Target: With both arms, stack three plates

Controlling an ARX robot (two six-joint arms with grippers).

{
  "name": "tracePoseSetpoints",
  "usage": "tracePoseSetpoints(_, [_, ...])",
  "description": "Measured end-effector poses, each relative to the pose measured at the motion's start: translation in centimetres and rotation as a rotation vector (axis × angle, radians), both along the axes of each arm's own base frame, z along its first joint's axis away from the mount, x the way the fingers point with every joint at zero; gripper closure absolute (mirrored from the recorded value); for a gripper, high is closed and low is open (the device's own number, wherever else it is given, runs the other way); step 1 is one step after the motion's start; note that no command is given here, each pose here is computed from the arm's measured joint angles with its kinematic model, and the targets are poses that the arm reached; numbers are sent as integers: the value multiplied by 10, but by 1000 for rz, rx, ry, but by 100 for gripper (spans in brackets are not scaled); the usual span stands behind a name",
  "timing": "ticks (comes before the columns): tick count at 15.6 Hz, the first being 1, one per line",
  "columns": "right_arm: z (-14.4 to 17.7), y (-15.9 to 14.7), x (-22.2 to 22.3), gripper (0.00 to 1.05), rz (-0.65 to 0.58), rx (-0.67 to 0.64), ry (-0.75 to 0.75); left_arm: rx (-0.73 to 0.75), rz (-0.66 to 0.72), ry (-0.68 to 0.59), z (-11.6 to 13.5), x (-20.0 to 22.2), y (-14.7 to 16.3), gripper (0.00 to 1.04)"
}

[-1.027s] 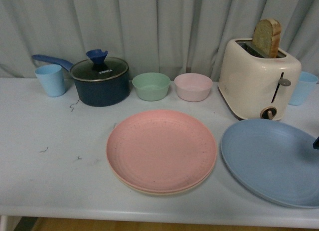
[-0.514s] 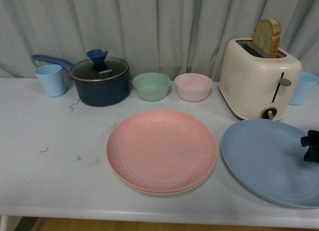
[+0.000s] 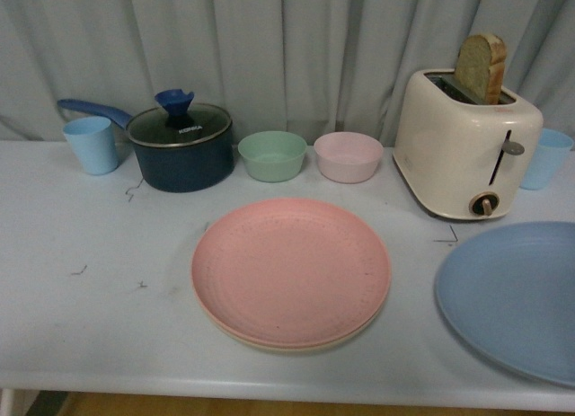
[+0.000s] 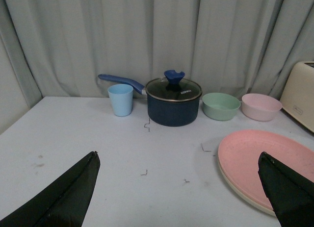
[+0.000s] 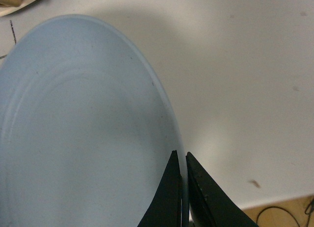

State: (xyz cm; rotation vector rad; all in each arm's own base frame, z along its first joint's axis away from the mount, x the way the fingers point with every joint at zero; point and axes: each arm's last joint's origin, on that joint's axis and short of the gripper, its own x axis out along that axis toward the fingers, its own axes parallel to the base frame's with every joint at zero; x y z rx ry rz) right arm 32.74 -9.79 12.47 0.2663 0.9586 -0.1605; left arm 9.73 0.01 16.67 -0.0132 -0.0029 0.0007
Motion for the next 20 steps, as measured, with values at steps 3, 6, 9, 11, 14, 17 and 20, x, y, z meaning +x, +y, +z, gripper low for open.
tracePoseSetpoints(3, [57, 14, -15, 102, 76, 13, -149, 0, 0, 0, 0, 0, 0, 7])
tracePoseSetpoints(6, [89, 41, -7, 102, 162, 40, -281, 0, 0, 0, 0, 0, 0, 7])
tracePoseSetpoints(9, [95, 79, 9, 102, 233, 88, -351, 0, 0, 0, 0, 0, 0, 7])
tracePoseSetpoints(11, [86, 112, 23, 102, 285, 135, -353, 0, 0, 0, 0, 0, 0, 7])
tracePoseSetpoints(14, [48, 174, 49, 102, 353, 213, -276, 0, 0, 0, 0, 0, 0, 7])
tracePoseSetpoints(17, [19, 198, 59, 102, 338, 244, -229, 0, 0, 0, 0, 0, 0, 7])
tracePoseSetpoints(20, [11, 209, 61, 102, 333, 258, -218, 0, 0, 0, 0, 0, 0, 7])
